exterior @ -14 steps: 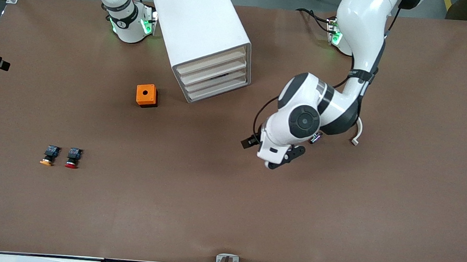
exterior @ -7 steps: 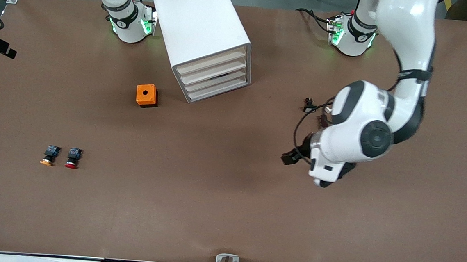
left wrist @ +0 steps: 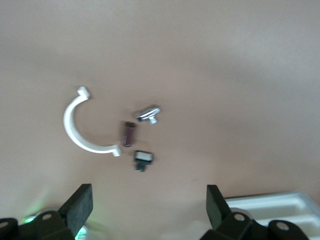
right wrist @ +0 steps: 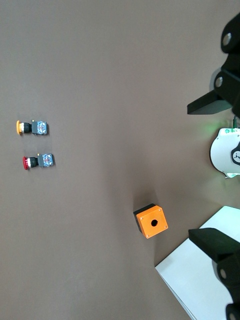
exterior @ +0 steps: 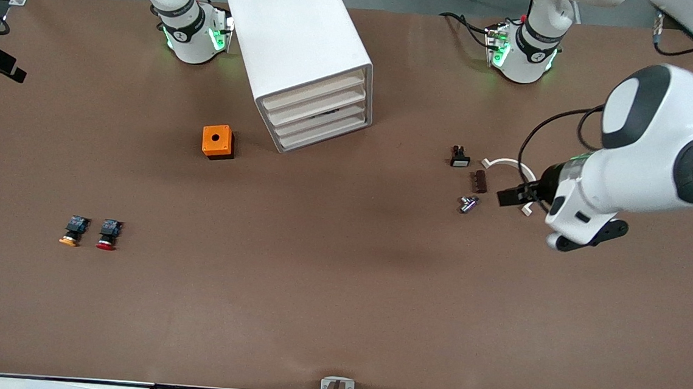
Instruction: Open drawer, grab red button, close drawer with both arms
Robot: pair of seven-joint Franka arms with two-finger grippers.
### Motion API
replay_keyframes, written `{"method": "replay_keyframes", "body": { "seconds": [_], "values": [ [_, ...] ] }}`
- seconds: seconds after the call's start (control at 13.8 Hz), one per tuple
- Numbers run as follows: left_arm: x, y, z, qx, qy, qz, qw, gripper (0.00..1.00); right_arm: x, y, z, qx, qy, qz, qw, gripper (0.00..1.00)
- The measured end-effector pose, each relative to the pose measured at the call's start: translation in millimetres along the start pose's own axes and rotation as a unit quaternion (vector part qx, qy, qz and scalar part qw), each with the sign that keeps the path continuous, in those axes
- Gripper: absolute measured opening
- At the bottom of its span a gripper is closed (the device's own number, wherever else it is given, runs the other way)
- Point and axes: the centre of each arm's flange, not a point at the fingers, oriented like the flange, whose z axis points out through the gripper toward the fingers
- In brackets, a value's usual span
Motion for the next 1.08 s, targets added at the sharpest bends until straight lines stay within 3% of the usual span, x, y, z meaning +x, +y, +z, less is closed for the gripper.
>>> {"method": "replay_keyframes", "body": {
  "seconds": [0.36,0.51,0.65,0.87,1.08],
  "values": [
    [-48.9,-123.3,-27.7,-0.016,0.012,0.077,0.997,1.0,0.6,0.6,-4.2,0.0,0.009,-0.009,1.0,1.0],
    [-61.9,-153.8,-23.8,-0.028,0.037,0.086,0.995,1.0,0.2,5.9,-6.8,0.001,0.011,-0.004,1.0,1.0],
    [-74.0,-162.4,-12.3,-0.023,0.066,0.09,0.993,1.0,-0.7,9.1,-7.5,0.001,0.011,-0.002,1.0,1.0],
    [-84.5,-153.6,-15.1,0.018,0.103,0.109,0.989,1.0,-1.8,7.2,-8.7,0.001,0.013,-0.004,1.0,1.0],
    [-80.7,-145.4,-50.6,0.015,0.147,0.113,0.983,1.0,-3.0,-4.3,-9.9,0.0,0.015,-0.018,1.0,1.0]
  ]
}}
